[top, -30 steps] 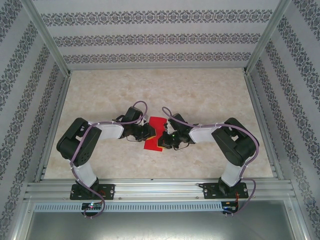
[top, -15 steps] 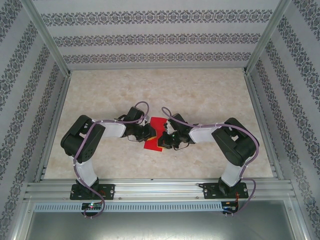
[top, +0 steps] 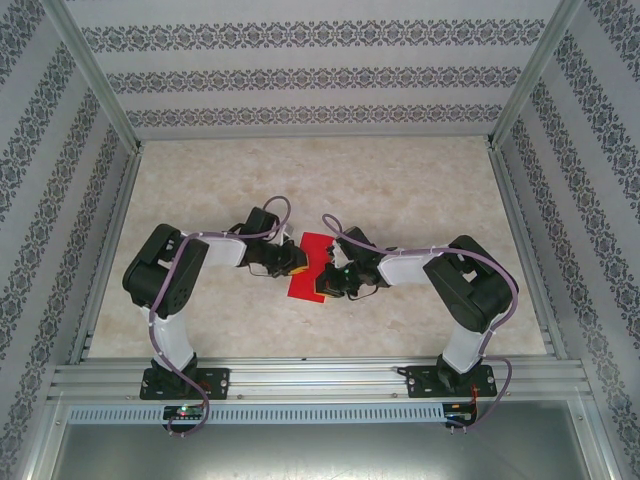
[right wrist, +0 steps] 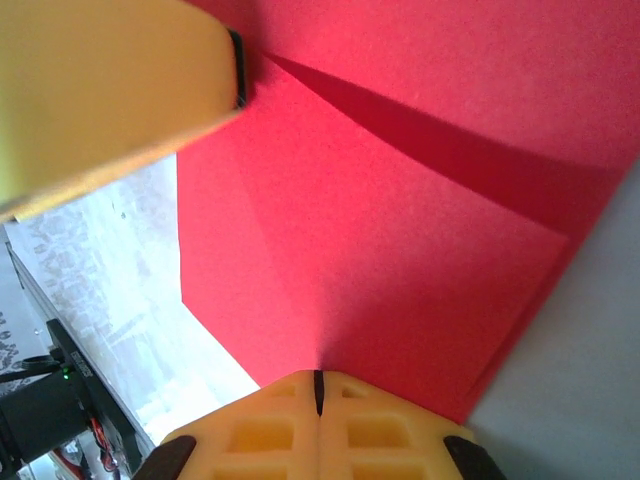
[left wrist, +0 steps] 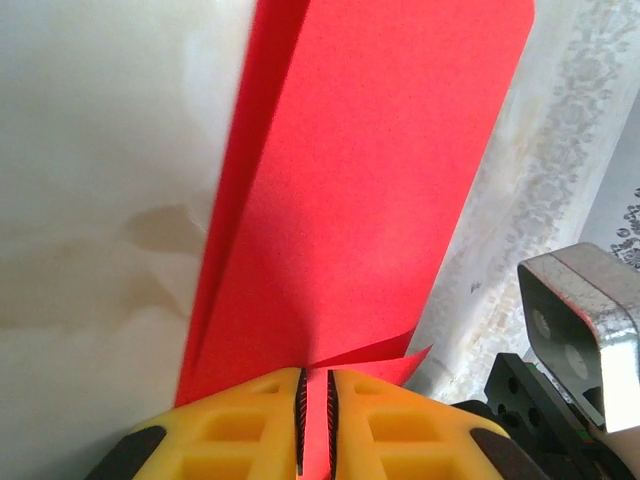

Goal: Fold a paper plane with a square sheet of paper (pick it up from the middle)
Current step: Fold the triangle a second time at the center of the table.

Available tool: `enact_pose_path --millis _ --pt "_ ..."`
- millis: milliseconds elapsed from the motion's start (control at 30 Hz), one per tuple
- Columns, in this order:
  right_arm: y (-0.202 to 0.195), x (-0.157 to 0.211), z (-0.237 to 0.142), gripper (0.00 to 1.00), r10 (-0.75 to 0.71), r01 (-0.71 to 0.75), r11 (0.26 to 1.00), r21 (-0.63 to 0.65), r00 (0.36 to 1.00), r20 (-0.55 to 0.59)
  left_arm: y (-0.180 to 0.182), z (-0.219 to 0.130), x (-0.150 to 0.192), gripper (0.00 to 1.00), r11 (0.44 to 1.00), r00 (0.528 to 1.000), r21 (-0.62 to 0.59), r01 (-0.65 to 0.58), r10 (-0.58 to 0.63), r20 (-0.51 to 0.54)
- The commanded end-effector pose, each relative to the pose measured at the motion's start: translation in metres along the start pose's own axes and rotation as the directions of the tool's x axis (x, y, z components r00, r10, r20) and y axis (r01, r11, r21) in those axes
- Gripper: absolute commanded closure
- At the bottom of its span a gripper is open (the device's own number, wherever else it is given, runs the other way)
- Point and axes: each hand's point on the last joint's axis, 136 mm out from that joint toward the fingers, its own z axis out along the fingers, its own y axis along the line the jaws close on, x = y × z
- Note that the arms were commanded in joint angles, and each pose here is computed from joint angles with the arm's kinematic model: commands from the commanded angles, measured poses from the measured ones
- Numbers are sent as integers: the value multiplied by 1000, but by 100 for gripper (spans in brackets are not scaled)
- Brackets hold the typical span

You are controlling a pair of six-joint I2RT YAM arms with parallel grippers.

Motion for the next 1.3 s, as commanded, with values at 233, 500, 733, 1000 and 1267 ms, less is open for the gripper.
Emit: enact_pose_path --millis 233,500,733,1000,1267 --pt "-50 28 2 100 100 -85 978 188 993 -67 14 -27 -34 81 999 996 -39 -6 9 93" --pt "-45 24 4 100 99 -85 979 184 993 -69 -30 -54 -23 78 997 987 24 -70 66 144" --pt "-46 23 4 100 104 -91 978 186 992 -65 -37 -27 6 78 995 992 16 -94 92 85" --pt "-45 23 4 100 105 -91 978 186 992 -64 -9 7 14 80 998 998 -32 -48 49 46" --pt "-30 15 0 100 73 -66 985 157 997 -41 40 22 23 84 983 999 -180 36 -33 18"
